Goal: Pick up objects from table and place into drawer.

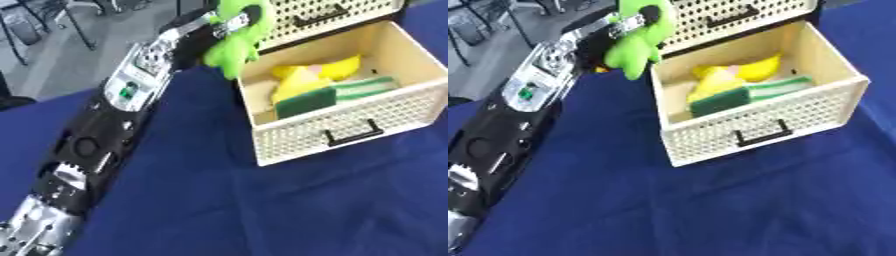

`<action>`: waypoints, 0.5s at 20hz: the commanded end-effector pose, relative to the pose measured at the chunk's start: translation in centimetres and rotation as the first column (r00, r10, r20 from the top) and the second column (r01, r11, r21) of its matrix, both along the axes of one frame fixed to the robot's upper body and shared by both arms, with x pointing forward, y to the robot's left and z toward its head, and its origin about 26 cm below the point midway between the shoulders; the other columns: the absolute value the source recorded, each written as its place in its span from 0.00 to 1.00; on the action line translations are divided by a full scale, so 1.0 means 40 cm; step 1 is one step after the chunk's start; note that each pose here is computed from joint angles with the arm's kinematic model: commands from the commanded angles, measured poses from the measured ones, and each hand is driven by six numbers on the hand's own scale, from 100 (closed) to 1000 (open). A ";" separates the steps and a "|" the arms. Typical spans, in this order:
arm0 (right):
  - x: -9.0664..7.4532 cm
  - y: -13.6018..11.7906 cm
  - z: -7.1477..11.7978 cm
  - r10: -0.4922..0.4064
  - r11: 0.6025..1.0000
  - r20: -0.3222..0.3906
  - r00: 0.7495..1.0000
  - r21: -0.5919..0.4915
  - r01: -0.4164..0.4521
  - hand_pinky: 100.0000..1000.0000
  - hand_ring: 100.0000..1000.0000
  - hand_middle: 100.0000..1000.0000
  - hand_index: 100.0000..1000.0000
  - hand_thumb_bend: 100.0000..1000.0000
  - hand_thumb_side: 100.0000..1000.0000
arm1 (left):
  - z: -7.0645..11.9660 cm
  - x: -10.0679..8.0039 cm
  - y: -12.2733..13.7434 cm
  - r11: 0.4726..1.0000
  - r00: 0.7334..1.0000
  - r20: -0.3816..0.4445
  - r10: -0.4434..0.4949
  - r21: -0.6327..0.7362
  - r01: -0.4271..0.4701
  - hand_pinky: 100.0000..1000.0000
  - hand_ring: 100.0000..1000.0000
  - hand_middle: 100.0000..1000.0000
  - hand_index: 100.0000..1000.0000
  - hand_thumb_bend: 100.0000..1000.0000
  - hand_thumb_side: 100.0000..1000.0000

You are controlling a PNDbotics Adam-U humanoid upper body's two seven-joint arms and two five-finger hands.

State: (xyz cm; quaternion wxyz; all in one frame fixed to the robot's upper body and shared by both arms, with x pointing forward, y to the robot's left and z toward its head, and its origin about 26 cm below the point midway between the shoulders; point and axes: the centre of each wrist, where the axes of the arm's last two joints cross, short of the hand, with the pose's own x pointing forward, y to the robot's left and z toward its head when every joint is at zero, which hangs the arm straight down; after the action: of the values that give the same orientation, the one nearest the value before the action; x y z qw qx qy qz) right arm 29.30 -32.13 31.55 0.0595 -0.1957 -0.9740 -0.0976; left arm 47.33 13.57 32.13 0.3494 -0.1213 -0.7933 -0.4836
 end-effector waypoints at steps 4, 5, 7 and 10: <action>-0.008 0.013 0.024 0.032 0.999 0.027 0.999 0.010 -0.032 0.34 0.47 0.40 0.72 0.00 1.00 | 0.010 0.019 0.009 0.998 0.998 0.014 0.055 -0.045 -0.054 0.17 0.41 0.35 0.49 0.00 0.82; -0.007 0.014 0.023 0.032 0.999 0.026 0.999 0.013 -0.033 0.34 0.47 0.40 0.72 0.00 1.00 | 0.003 0.023 0.007 0.996 0.997 0.016 0.073 -0.047 -0.073 0.17 0.42 0.37 0.51 0.01 0.83; -0.006 0.015 0.022 0.034 0.999 0.023 0.999 0.016 -0.035 0.34 0.47 0.40 0.72 0.00 1.00 | -0.011 0.030 -0.002 0.994 0.995 0.017 0.103 -0.049 -0.102 0.19 0.43 0.39 0.56 0.05 0.84; -0.005 0.022 0.024 0.047 0.999 0.022 0.999 0.016 -0.048 0.34 0.47 0.40 0.72 0.00 1.00 | -0.029 0.038 -0.017 0.992 0.992 0.036 0.123 -0.026 -0.122 0.31 0.57 0.59 0.75 0.23 0.96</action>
State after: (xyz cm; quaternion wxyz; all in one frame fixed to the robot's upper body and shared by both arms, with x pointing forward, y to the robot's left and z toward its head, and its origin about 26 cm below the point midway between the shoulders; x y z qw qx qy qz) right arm 29.54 -31.44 31.69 0.0678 -0.1768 -0.9756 -0.1115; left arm 48.89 12.76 29.49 0.3772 -0.0841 -0.8021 -0.4552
